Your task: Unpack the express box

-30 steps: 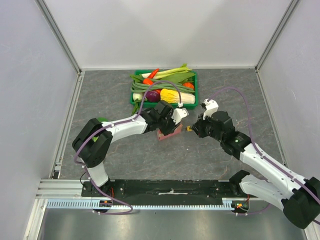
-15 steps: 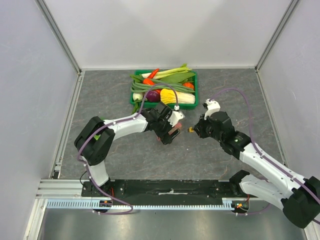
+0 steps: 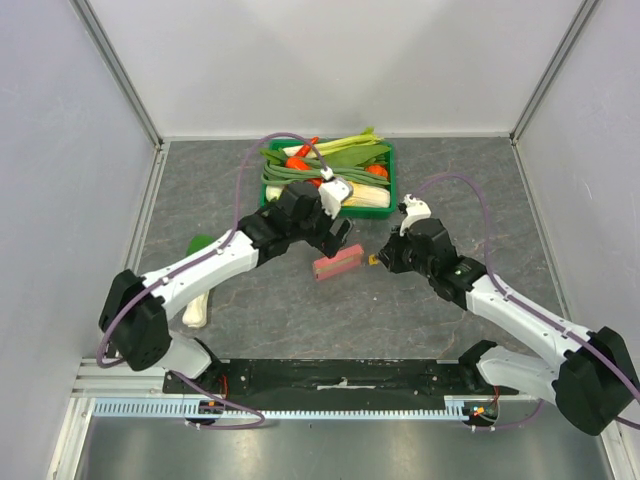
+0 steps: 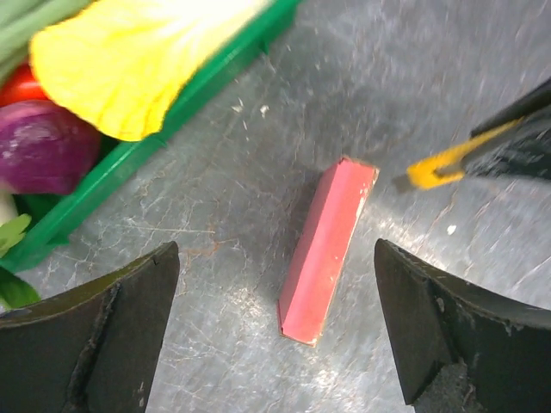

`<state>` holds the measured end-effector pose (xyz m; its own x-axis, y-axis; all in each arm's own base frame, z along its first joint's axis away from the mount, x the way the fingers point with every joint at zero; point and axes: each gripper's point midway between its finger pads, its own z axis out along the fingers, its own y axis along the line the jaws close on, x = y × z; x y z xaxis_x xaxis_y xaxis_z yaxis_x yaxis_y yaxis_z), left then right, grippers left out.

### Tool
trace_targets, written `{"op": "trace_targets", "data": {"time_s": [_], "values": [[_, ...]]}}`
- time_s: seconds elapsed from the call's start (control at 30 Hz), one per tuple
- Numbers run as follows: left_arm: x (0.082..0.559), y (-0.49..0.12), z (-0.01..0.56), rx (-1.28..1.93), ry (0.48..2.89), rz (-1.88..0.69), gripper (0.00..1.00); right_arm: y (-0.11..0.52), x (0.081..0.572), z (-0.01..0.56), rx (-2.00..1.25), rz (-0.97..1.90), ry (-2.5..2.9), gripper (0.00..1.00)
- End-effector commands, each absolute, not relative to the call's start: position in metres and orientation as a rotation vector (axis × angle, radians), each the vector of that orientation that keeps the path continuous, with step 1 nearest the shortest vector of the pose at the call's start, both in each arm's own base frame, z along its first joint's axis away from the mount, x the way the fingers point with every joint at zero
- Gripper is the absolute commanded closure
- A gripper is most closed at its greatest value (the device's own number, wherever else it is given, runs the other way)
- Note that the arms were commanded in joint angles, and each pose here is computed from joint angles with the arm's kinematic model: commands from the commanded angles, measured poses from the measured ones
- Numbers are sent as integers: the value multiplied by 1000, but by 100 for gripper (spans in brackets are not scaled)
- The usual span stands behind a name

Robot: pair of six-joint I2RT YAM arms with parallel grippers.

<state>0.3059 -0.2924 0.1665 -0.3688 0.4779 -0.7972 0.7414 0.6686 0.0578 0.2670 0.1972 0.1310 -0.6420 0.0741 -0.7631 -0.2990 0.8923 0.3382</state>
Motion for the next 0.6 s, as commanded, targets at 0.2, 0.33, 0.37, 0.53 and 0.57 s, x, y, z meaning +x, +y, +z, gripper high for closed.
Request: {"op": "trace_targets", "data": {"time_s": [0.2, 0.33, 0.37, 0.53, 0.57], "values": [[319, -285, 166, 536, 2244, -547, 21, 224, 279, 139, -119, 628, 2139, 100], [326, -269, 131, 468, 2345, -408, 42, 228, 288, 133, -89, 619, 2141, 100], [328, -268, 121, 482, 2363, -388, 44, 228, 290, 132, -82, 612, 2139, 100], [321, -266, 97, 529, 2449, -370, 48, 238, 305, 132, -99, 596, 2137, 100], [318, -265, 88, 532, 2470, -374, 49, 241, 309, 136, -106, 597, 2125, 100]]}}
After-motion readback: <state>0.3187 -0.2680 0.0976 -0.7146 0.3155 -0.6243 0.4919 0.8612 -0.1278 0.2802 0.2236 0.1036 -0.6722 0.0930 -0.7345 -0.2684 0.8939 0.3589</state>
